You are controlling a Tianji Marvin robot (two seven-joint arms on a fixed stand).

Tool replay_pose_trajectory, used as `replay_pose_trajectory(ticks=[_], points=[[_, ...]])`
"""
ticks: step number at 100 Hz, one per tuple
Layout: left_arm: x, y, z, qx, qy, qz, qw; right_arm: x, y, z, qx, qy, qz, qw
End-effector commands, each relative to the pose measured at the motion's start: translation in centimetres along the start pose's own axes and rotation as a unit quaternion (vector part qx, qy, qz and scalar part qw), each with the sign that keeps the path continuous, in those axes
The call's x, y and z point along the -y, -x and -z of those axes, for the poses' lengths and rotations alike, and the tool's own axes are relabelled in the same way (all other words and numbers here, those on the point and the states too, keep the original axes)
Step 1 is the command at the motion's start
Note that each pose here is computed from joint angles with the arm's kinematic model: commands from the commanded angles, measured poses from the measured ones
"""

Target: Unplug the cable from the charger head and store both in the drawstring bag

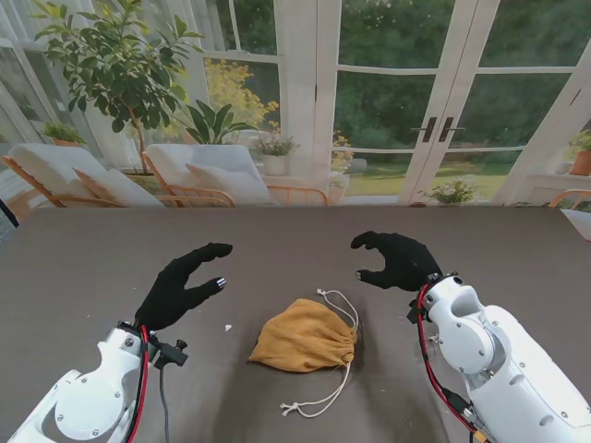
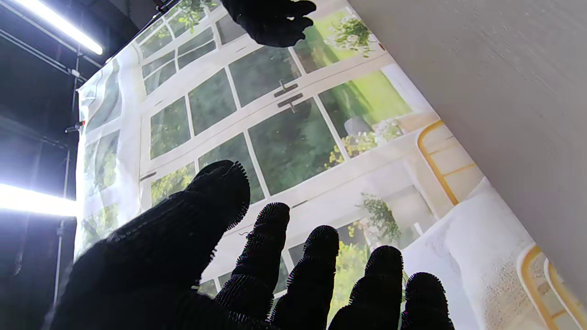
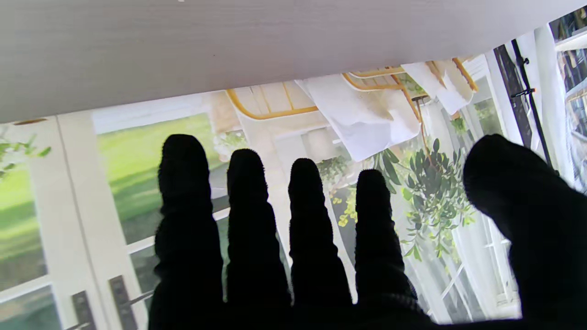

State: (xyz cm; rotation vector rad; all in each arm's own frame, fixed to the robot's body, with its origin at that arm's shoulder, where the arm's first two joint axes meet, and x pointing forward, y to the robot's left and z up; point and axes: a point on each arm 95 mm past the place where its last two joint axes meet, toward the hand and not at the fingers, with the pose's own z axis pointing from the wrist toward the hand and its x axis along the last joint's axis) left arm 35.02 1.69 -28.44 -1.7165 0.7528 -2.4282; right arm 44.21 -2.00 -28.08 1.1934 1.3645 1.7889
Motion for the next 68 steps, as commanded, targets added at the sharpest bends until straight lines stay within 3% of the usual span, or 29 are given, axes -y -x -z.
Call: replay_pose_trajectory(ticks=[1, 33, 68], points=[[-0.8, -0.1, 0.0, 0.003, 0.011, 0.007, 0.9999, 1.1, 0.3, 0.8, 0.007, -0.013, -0.009, 0.9998], [-1.8, 0.0, 0.3, -0.002, 0.006, 0.003, 1.0000, 2.6, 2.4, 3.5, 0.036, 0.003, -0.063, 0.9973], [-2.0, 0.0, 0.7, 0.000, 0.002, 0.000, 1.0000, 3.2, 2.9, 4.2, 0.041, 0.006, -0.074, 0.9964]])
